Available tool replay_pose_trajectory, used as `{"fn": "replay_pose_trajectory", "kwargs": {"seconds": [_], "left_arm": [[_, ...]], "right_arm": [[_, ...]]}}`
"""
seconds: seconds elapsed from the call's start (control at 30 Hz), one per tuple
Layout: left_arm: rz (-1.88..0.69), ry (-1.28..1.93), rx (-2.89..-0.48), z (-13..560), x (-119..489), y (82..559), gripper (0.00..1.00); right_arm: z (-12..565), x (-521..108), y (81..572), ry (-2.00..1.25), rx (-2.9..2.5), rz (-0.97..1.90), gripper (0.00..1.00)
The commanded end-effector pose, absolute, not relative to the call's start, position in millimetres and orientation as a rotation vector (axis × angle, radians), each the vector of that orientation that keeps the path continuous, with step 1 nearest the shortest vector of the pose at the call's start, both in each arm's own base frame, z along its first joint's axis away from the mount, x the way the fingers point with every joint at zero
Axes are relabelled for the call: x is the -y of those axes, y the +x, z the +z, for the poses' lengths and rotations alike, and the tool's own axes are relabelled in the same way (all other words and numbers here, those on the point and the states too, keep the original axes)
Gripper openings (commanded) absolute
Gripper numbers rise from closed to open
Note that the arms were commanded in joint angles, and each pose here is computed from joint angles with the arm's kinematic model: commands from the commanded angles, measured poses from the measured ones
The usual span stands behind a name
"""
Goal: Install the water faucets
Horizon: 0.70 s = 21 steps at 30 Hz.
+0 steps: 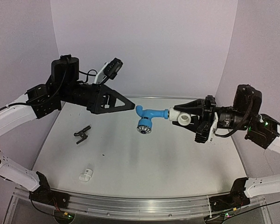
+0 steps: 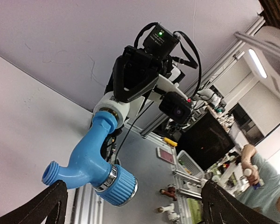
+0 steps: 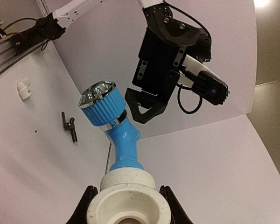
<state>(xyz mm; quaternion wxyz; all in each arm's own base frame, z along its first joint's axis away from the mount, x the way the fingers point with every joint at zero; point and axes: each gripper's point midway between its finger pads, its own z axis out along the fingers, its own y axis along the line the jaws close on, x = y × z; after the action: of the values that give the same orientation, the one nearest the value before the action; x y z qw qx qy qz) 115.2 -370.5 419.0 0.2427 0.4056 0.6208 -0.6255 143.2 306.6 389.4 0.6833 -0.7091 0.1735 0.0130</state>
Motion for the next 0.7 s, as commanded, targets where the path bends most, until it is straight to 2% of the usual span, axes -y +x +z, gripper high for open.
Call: {"fn": "replay_pose_trajectory", "kwargs": {"seconds": [0.0, 0.2, 0.5, 0.67], "left_arm": [[-1.966, 1.067, -1.735, 429.1, 369.1, 114.6, 1.00], [-2.020, 1.036, -1.837, 408.1, 381.1, 123.2, 1.00], [-2.089, 1.228, -1.700, 399.3, 387.6, 106.1, 0.99], [-2.120, 1.265, -1.728, 390.2, 393.7, 103.2, 0.87]], "right_arm": [[435.5, -297.0, 127.8, -1.451, -0.171, -0.114, 0.00], [425.5, -300.9, 125.8, -1.483, -0.077, -0.183, 0.00], [406.8, -313.9, 126.9, -1.524, -0.053, -0.161, 0.00], [403.2, -319.8, 128.3, -1.515, -0.063, -0.142, 0.00]]}}
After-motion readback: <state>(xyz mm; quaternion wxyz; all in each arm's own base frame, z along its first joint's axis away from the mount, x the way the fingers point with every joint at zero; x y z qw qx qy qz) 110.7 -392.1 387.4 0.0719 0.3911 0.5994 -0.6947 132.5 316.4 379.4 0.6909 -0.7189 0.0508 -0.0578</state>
